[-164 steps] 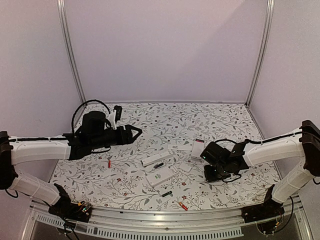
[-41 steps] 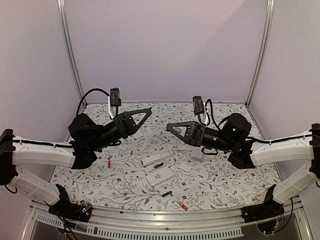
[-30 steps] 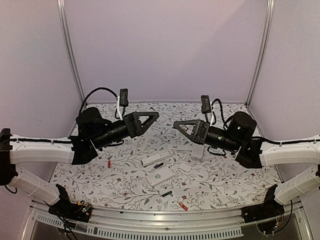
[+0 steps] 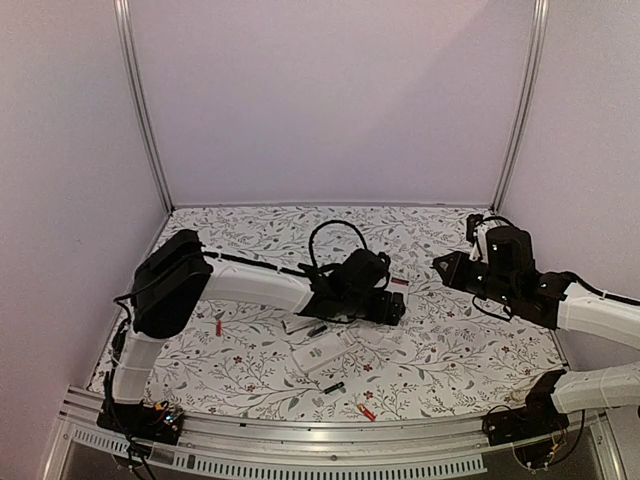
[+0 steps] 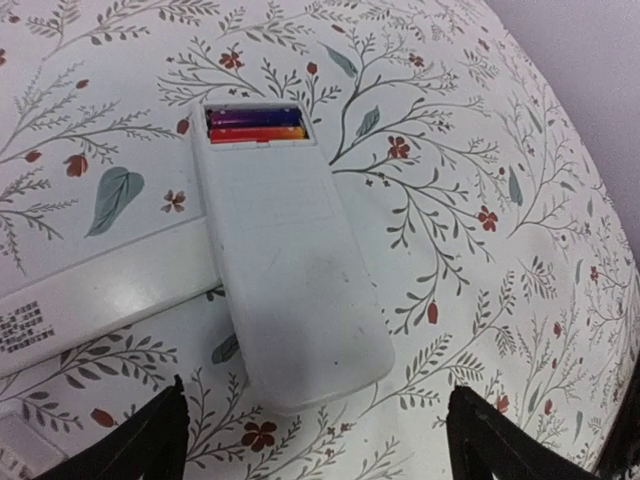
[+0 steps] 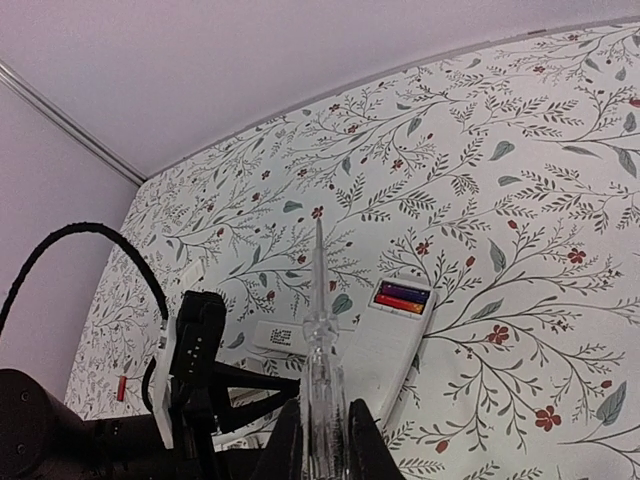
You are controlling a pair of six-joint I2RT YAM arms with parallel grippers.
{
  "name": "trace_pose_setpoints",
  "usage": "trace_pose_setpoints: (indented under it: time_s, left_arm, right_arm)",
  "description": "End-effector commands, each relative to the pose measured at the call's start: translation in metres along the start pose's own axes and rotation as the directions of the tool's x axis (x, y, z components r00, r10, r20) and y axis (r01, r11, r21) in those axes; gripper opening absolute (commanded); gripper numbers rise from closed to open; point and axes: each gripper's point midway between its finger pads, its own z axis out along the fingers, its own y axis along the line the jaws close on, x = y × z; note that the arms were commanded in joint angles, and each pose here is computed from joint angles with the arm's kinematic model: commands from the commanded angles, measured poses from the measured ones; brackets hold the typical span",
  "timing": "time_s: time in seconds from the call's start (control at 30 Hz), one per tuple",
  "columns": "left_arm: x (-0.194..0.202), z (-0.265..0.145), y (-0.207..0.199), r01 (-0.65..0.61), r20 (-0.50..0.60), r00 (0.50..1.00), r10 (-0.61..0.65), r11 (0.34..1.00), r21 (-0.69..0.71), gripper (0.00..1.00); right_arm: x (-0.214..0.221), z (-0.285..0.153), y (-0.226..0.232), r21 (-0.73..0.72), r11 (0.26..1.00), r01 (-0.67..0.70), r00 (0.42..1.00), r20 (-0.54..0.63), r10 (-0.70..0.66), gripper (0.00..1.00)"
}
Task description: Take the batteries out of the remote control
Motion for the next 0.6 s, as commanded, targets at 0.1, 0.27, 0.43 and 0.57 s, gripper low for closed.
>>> trace_pose_setpoints:
  time_s: [0.1,0.27,0.43,0.57]
  left_arm:
    - [0.026,0.025,0.01,-0.116,-0.112,0.989,0.099,0.98,-0.161,0.92]
    - [0.029,0.037,0.011,-0.171,-0.138,0.98,0.146,0.965,-0.197,0.94]
    - [0.031,0.045,0.012,-0.216,-0.149,0.971,0.185,0.95,-0.227,0.92]
    - [0.034,0.049,0.012,-0.242,-0.159,0.965,0.209,0.941,-0.236,0.87]
  right_arm:
    - [0.006,-0.006,-0.015,0.044,0.999,0.0,1.0,0.011,-0.001,0.0]
    - [0.007,-0.008,-0.018,0.046,0.999,0.001,1.0,0.018,-0.002,0.0]
    - [0.007,-0.008,-0.017,0.044,0.999,0.002,1.0,0.02,-0.003,0.0]
    - [0.008,-0.006,-0.018,0.046,0.999,0.003,1.0,0.016,-0.004,0.0]
